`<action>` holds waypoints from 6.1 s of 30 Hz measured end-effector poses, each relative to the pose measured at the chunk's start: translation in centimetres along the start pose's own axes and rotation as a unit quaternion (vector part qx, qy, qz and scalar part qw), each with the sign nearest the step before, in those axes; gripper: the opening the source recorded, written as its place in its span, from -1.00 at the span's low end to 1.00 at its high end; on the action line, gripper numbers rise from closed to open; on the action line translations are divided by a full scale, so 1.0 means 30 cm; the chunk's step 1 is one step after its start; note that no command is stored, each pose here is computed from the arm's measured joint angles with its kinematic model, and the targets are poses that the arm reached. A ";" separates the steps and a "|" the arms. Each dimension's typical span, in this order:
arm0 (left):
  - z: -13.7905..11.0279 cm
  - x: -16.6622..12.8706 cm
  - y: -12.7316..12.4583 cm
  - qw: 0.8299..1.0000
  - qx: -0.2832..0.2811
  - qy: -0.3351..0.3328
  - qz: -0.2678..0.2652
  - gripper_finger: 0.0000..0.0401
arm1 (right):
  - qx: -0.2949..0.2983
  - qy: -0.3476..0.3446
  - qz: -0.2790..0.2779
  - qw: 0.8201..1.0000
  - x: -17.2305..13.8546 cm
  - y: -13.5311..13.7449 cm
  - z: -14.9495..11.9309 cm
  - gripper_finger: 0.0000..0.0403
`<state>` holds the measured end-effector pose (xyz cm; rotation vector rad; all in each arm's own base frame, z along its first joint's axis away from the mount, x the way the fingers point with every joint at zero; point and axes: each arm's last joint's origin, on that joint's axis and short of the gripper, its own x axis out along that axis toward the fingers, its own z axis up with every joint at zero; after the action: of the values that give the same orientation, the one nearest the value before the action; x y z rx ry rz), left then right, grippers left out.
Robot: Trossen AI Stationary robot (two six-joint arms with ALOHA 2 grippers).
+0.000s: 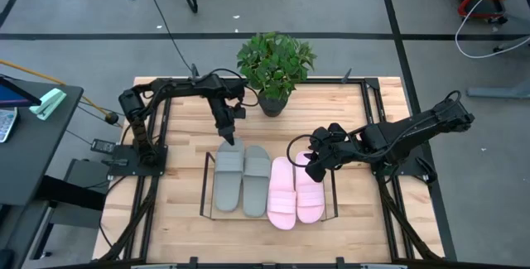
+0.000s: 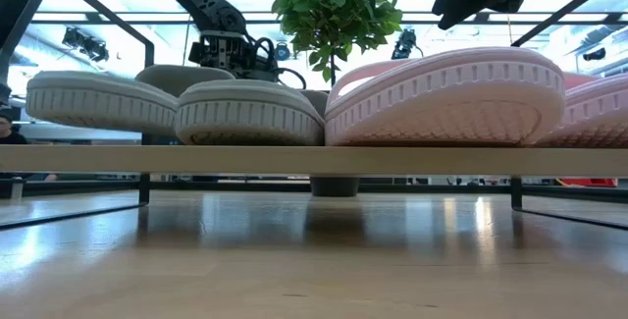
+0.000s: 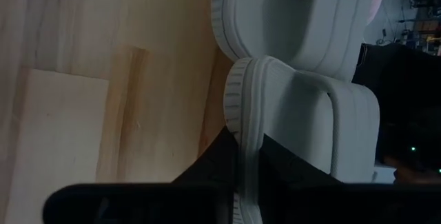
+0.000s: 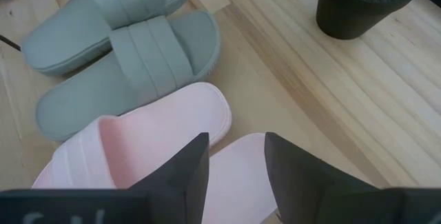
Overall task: Pick and place slides into the shelf
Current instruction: Put the gray slipper on the shelf, then return to Home Position
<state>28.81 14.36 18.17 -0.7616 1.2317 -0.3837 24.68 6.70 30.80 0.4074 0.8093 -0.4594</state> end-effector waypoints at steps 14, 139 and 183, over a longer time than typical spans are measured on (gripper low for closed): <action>-0.007 0.011 -0.005 1.000 -0.013 0.011 -0.001 -0.83 | 0.000 0.000 0.000 1.000 0.000 0.000 0.000 -0.27; -0.146 -0.049 -0.712 0.808 0.254 -0.508 0.156 -0.98 | 0.023 -0.104 0.171 0.979 -0.330 -0.297 -0.321 -0.99; -0.651 0.072 -0.304 0.678 0.229 -0.696 0.063 -0.99 | 0.116 -0.130 0.167 0.970 -0.325 -0.296 -0.322 -1.00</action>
<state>12.32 0.51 20.46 -0.3081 -0.2989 0.0810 8.33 6.56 30.71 0.6733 0.4213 -0.2836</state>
